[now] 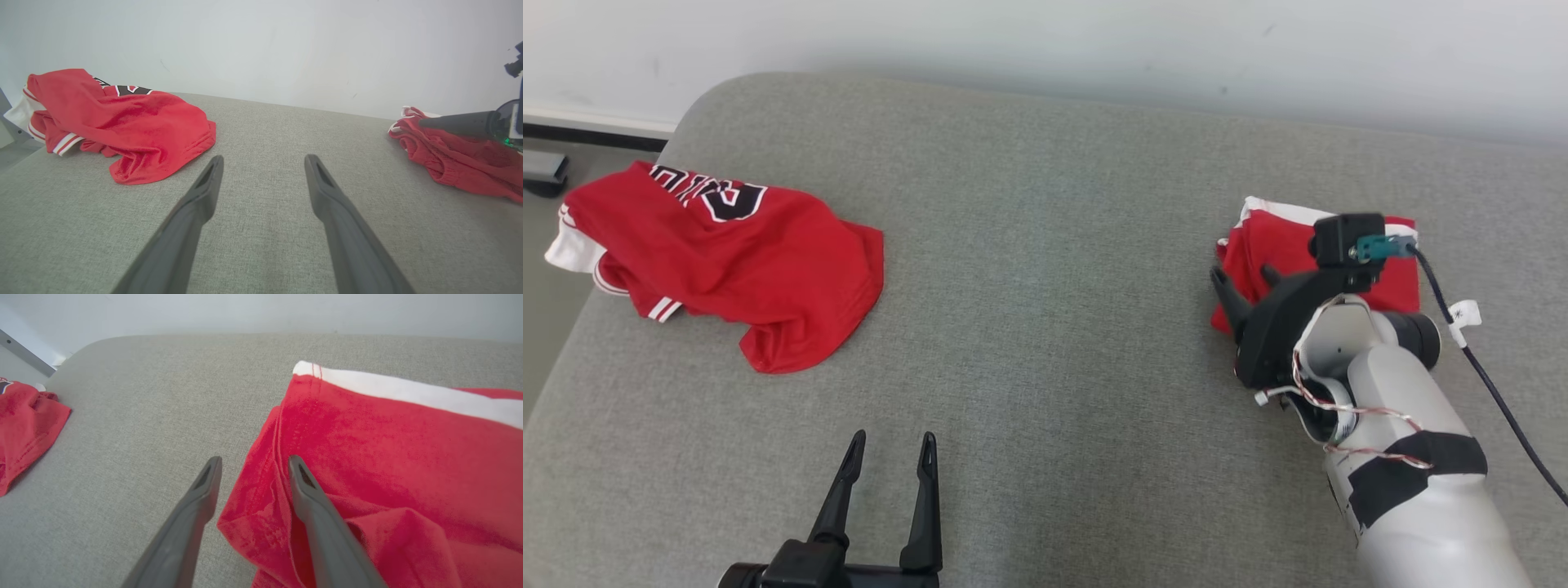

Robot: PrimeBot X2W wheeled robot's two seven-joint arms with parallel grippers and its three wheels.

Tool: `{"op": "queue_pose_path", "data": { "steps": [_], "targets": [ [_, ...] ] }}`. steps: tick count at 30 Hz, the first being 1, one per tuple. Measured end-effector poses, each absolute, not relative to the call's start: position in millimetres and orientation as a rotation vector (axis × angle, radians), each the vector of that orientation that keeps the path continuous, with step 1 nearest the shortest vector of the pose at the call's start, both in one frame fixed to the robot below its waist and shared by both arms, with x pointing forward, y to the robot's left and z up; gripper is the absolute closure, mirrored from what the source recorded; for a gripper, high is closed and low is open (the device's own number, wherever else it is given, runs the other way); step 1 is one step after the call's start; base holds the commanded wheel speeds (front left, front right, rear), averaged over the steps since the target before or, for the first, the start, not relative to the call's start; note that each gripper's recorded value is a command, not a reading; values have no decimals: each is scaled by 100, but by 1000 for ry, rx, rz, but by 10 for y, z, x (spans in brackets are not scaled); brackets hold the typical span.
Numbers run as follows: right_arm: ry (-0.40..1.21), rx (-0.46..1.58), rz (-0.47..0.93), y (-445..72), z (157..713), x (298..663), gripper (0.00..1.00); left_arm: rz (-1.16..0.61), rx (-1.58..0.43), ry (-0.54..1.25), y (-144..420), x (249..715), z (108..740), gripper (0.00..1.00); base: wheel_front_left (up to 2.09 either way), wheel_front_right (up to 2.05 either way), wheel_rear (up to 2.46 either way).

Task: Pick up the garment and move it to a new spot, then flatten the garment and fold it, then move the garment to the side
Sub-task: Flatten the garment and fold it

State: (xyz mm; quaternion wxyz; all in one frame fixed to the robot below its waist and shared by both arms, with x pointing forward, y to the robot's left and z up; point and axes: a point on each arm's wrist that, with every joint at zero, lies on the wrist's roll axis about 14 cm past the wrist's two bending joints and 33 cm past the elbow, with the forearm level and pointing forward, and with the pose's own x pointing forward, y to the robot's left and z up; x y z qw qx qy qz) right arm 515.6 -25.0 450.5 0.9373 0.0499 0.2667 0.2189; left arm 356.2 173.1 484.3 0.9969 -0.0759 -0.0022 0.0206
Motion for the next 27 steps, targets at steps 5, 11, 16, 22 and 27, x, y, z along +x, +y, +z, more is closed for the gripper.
{"op": "queue_pose_path", "data": {
  "steps": [5, 11, 16, 22, 27],
  "targets": [
    [421, 251, 469, -179, 4947, 5237, 0, 27, -156, -13, 1696, 3566, 4869, 0, 0, 0, 0],
    [249, 314, 402, -599, 5437, 5352, 0, 1, -164, -24, 1623, 3543, 4903, 0, 0, 0, 0],
    [259, 186, 227, -1385, 5183, 5303, 0, -13, -167, -34, 1579, 3530, 4937, 0, 0, 0, 0],
    [299, 136, 154, -1643, 4799, 5131, 54, -10, -168, -28, 1591, 3517, 4917, 0, 0, 0, 0],
    [361, 120, 211, -1342, 4481, 4977, 100, -10, -168, -19, 1601, 3529, 4886, 0, 0, 0, 0]
  ]
}}
